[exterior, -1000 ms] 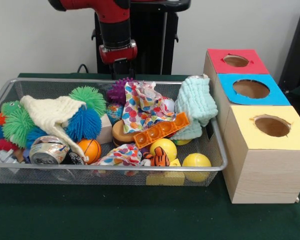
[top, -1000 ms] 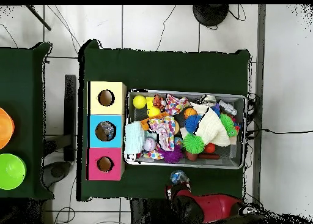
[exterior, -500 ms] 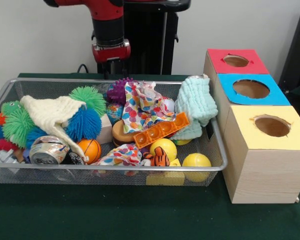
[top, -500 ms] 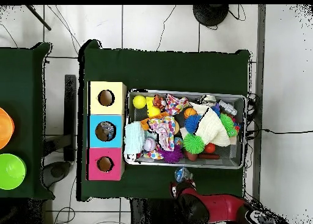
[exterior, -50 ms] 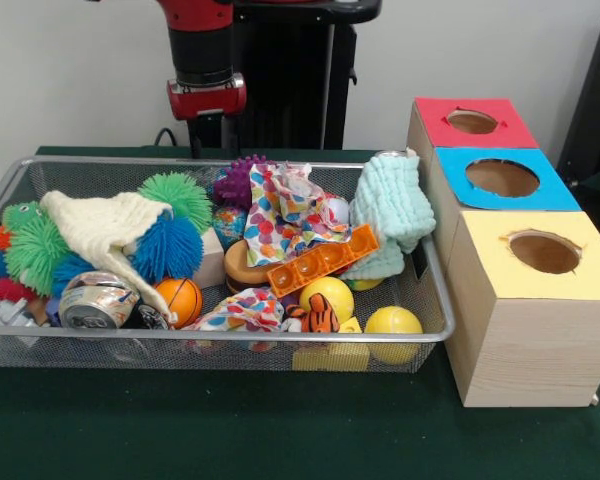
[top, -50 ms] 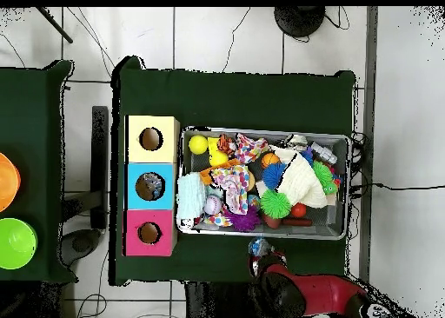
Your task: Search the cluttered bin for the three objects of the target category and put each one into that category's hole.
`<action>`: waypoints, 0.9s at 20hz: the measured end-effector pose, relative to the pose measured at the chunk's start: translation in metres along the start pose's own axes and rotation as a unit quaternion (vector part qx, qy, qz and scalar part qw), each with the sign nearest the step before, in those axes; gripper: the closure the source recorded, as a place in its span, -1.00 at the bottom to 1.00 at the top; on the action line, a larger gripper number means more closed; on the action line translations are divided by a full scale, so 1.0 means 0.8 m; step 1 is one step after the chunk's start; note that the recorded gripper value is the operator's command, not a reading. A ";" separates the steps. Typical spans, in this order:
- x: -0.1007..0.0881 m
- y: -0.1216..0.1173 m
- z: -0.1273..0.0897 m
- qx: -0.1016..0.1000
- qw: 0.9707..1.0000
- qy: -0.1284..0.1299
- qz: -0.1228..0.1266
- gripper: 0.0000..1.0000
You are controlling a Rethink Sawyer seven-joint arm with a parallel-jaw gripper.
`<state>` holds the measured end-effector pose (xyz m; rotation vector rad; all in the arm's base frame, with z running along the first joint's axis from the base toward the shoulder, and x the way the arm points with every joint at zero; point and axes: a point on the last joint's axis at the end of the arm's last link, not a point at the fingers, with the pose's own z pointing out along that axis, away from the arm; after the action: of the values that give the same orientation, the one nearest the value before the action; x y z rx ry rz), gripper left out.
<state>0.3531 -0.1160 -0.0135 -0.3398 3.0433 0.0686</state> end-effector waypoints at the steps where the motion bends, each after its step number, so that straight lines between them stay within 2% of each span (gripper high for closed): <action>1: -0.001 -0.002 -0.002 0.002 1.000 0.000 0.000 -1.00; 11: -0.009 -0.002 -0.007 0.008 1.000 -0.002 -0.008 -1.00; 18: -0.023 0.024 -0.005 0.005 0.999 -0.001 -0.039 -1.00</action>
<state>0.3664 -0.0936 -0.0073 -0.4576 3.0235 0.0492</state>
